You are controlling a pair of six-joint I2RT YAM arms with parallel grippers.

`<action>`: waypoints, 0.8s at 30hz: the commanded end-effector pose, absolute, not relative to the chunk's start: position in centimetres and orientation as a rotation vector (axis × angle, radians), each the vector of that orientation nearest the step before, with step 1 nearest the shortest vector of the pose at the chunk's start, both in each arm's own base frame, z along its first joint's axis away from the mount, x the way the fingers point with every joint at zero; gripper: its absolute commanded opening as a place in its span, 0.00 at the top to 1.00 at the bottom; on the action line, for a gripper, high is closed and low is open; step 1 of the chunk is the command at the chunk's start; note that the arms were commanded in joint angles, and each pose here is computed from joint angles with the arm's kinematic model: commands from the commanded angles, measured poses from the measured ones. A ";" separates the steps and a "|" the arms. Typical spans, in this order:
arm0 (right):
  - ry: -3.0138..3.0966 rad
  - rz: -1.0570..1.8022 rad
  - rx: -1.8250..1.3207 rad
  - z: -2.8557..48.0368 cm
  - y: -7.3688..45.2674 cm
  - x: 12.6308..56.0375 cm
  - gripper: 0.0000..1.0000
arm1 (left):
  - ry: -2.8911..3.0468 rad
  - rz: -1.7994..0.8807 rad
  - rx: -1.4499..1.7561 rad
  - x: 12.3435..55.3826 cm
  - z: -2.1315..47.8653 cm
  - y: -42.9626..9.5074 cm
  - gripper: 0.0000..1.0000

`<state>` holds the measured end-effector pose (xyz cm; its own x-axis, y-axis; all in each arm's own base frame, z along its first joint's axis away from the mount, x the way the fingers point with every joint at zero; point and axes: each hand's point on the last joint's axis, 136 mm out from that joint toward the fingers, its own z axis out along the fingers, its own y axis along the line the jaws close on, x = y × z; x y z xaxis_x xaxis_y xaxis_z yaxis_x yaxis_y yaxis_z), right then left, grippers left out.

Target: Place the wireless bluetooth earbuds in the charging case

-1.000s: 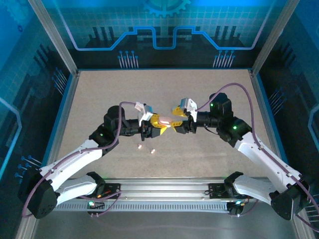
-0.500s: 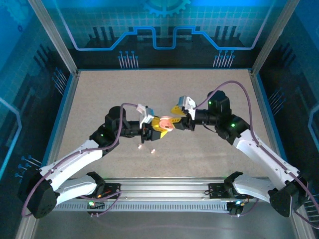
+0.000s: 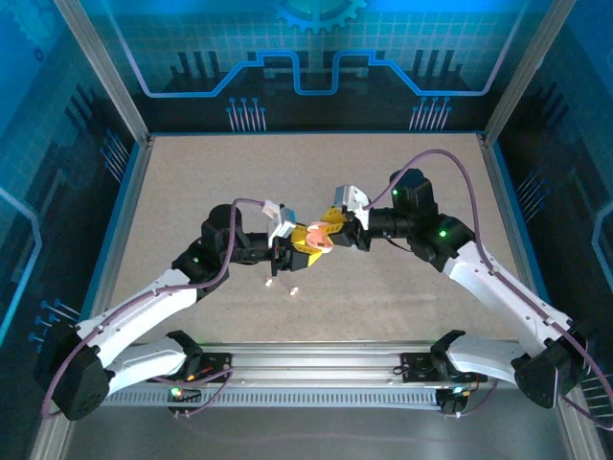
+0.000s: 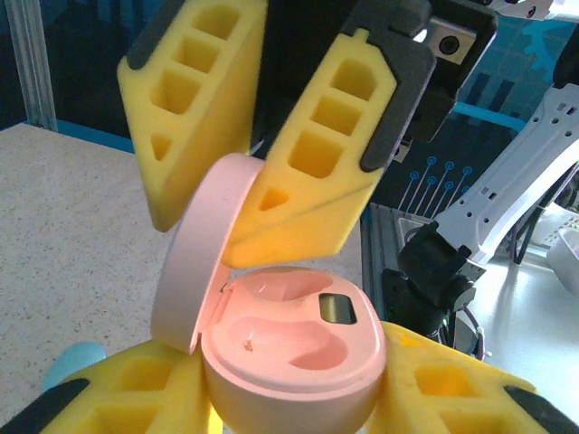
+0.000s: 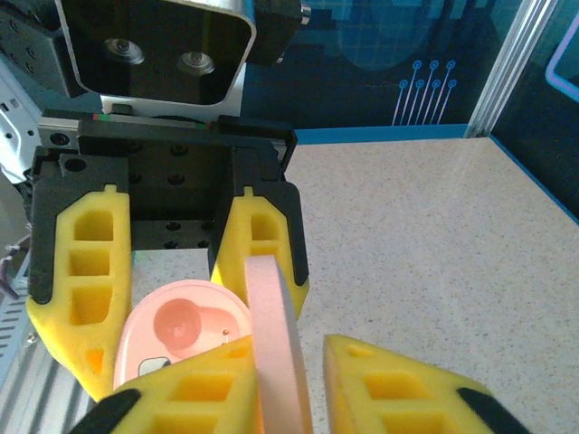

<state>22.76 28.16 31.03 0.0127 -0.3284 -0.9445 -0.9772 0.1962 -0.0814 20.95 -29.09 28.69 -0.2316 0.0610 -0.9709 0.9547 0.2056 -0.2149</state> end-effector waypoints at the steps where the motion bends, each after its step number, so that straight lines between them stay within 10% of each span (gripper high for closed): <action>1: 1.461 0.843 -1.327 32.4 28.5 22.3 0.82 | 1.430 -1.187 1.050 20.0 30.9 -29.3 0.65; 13: 1.445 0.782 -1.293 33.1 28.4 22.5 0.90 | 1.464 -1.181 1.015 20.8 30.6 -29.4 0.37; 24: 1.446 0.791 -1.289 33.0 28.5 22.4 0.90 | 1.444 -1.168 1.025 20.8 30.7 -29.8 0.34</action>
